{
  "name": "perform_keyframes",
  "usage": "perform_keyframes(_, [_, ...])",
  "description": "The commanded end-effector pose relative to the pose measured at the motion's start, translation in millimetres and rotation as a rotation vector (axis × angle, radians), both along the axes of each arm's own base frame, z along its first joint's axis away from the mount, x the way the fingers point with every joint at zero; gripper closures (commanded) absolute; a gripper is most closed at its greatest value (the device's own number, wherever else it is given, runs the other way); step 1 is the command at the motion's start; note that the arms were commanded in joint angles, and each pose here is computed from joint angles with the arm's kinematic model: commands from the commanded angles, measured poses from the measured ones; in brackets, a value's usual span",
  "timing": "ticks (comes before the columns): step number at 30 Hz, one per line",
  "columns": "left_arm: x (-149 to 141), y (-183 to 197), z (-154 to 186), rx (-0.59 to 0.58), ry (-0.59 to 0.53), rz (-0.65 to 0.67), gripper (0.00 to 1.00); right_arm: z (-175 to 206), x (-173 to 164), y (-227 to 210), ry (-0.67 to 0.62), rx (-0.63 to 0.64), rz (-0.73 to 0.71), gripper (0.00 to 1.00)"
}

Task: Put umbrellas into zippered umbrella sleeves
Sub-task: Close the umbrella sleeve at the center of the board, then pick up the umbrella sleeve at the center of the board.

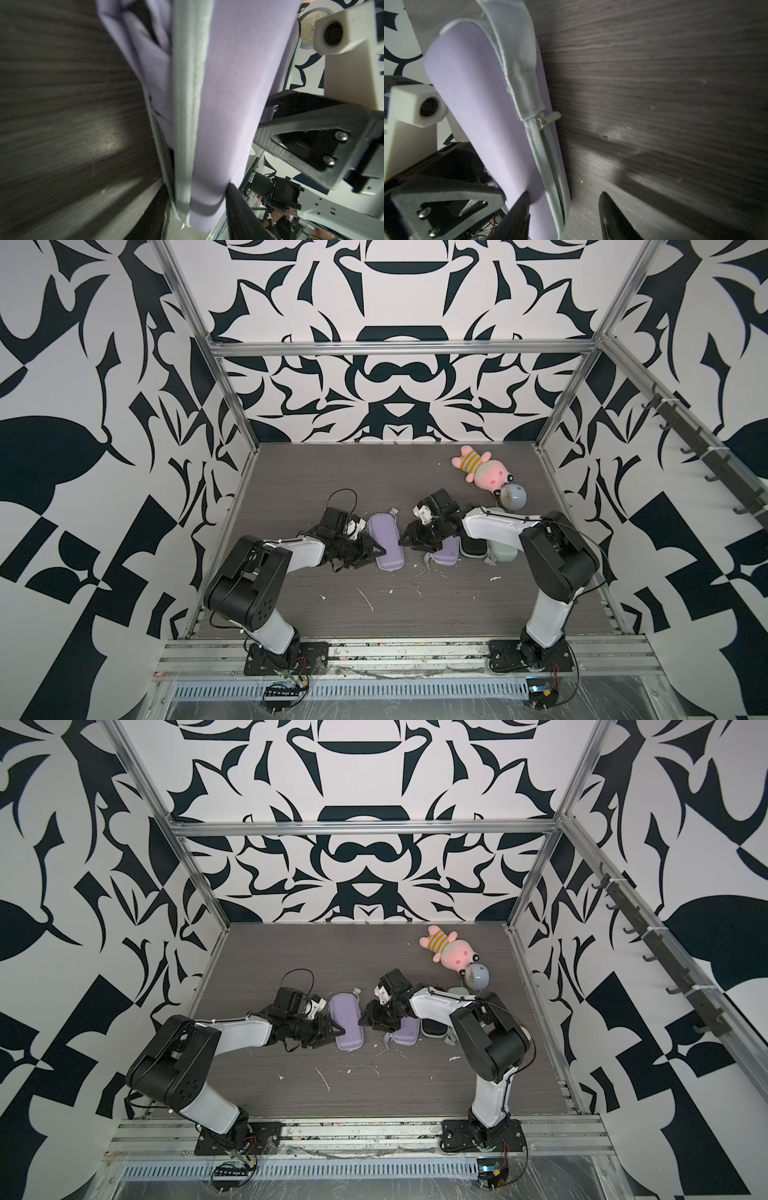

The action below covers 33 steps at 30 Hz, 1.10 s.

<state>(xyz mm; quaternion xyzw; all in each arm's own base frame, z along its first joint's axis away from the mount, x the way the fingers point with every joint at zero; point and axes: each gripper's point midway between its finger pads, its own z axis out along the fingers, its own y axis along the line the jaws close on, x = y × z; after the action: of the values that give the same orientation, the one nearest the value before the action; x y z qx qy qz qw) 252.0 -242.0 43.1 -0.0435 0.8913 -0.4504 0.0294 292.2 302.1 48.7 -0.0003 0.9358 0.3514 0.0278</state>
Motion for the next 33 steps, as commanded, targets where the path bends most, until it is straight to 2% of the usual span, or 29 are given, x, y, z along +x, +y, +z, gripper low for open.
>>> perform_keyframes(1, [-16, 7, -27, 0.025, 0.102, 0.025, 0.61, -2, -2, 20, -0.026, 0.073, 0.054, 0.46])
perform_keyframes(7, [-15, -7, -35, -0.078, 0.133, 0.060, 0.78, -7, -10, 42, -0.032, 0.217, 0.076, 0.45])
perform_keyframes(10, [-14, -7, -33, -0.093, 0.130, 0.068, 0.83, -6, -16, 45, -0.031, 0.262, 0.096, 0.45])
perform_keyframes(13, [-8, -5, -28, -0.100, 0.108, 0.076, 0.84, -4, -21, 48, -0.034, 0.300, 0.138, 0.60])
perform_keyframes(16, [4, -5, -13, -0.129, 0.057, 0.089, 0.83, 4, -18, 48, -0.069, 0.330, 0.132, 0.84])
perform_keyframes(19, [16, -5, 12, -0.172, -0.006, 0.110, 0.74, 25, -10, 50, -0.119, 0.385, 0.106, 0.99])
perform_keyframes(22, [22, -3, 35, -0.217, -0.059, 0.124, 0.59, 44, -6, 51, -0.148, 0.429, 0.081, 1.00])
perform_keyframes(26, [25, 10, 50, -0.239, -0.093, 0.173, 0.32, 70, 2, 50, -0.147, 0.531, 0.027, 1.00])
perform_keyframes(30, [25, 24, 51, -0.238, -0.091, 0.205, 0.24, 90, 8, 45, -0.132, 0.626, -0.023, 1.00])
perform_keyframes(33, [22, 27, 43, -0.201, -0.074, 0.205, 0.22, 82, 7, 45, -0.101, 0.606, -0.027, 1.00])
